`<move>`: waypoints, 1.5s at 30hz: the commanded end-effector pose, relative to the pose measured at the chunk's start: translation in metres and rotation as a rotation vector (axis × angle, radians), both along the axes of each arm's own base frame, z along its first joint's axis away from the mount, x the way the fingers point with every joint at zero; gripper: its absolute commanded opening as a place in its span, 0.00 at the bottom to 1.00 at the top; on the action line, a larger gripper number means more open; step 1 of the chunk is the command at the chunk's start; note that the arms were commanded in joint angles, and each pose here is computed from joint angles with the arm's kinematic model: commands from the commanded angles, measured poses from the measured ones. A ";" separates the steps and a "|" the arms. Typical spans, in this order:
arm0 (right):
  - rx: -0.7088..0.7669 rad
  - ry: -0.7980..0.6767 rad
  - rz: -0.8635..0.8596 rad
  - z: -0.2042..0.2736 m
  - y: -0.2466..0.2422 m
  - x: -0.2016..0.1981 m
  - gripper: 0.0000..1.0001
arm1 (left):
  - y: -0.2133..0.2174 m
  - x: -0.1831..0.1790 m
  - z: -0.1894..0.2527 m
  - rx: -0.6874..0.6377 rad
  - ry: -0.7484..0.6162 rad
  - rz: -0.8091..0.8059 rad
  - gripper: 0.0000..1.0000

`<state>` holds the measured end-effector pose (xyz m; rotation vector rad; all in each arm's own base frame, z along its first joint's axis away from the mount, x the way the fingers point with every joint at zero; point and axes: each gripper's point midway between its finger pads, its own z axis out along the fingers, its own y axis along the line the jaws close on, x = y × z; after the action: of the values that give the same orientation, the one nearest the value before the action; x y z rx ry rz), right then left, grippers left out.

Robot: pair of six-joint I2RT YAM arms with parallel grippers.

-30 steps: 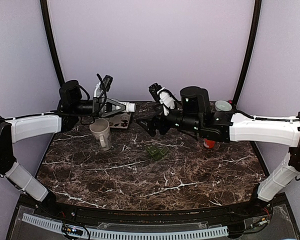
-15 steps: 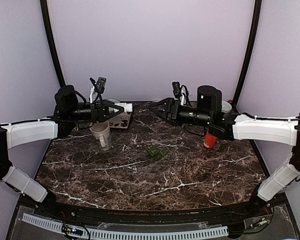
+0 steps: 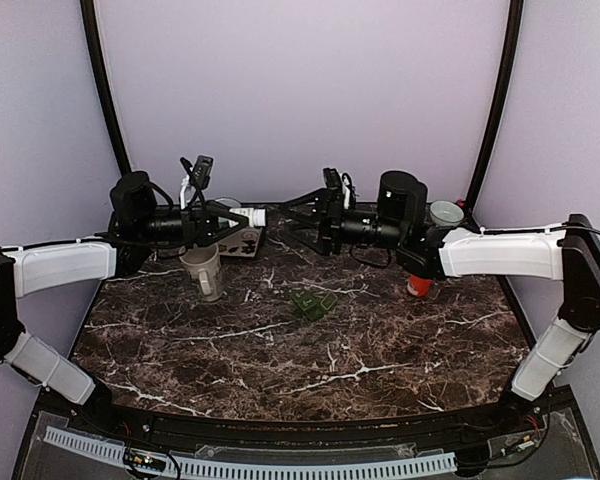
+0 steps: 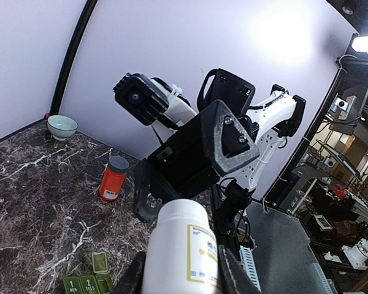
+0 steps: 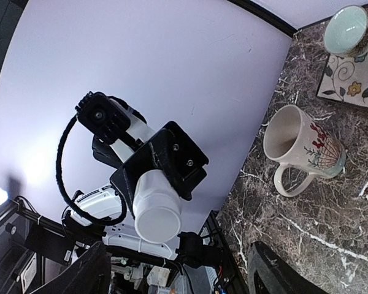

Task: Sort the pills into containers
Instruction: Unscrew the lid of the pill bottle.

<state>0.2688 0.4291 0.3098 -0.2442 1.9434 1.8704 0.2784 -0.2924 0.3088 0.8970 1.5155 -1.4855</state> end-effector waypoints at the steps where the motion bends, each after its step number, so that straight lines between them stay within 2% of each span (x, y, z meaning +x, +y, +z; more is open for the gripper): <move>1: 0.069 -0.020 0.045 0.022 0.011 -0.003 0.76 | -0.005 -0.009 0.009 -0.012 -0.054 -0.052 0.00; 20: 0.067 0.000 0.096 0.019 0.033 -0.003 0.69 | -0.010 -0.003 0.006 0.000 -0.060 -0.056 0.00; 28: 0.063 -0.009 0.112 0.021 0.037 -0.006 0.60 | -0.012 -0.002 0.004 0.002 -0.052 -0.062 0.00; 36: 0.043 -0.020 0.125 0.020 0.041 -0.008 0.41 | -0.013 -0.001 0.004 0.002 -0.052 -0.062 0.00; 38: 0.036 -0.023 0.126 0.019 0.042 -0.008 0.30 | -0.013 -0.002 0.004 0.002 -0.054 -0.064 0.00; 42: 0.014 -0.035 0.125 0.017 0.043 -0.008 0.00 | -0.013 -0.002 0.006 0.000 -0.055 -0.062 0.00; 45: 0.004 -0.067 0.129 0.019 0.043 -0.009 0.00 | -0.013 -0.003 0.008 -0.003 -0.050 -0.069 0.00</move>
<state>0.2683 0.4657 0.3109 -0.3357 1.9878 1.9285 0.2802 -0.3025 0.3037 0.9542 1.5040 -1.5020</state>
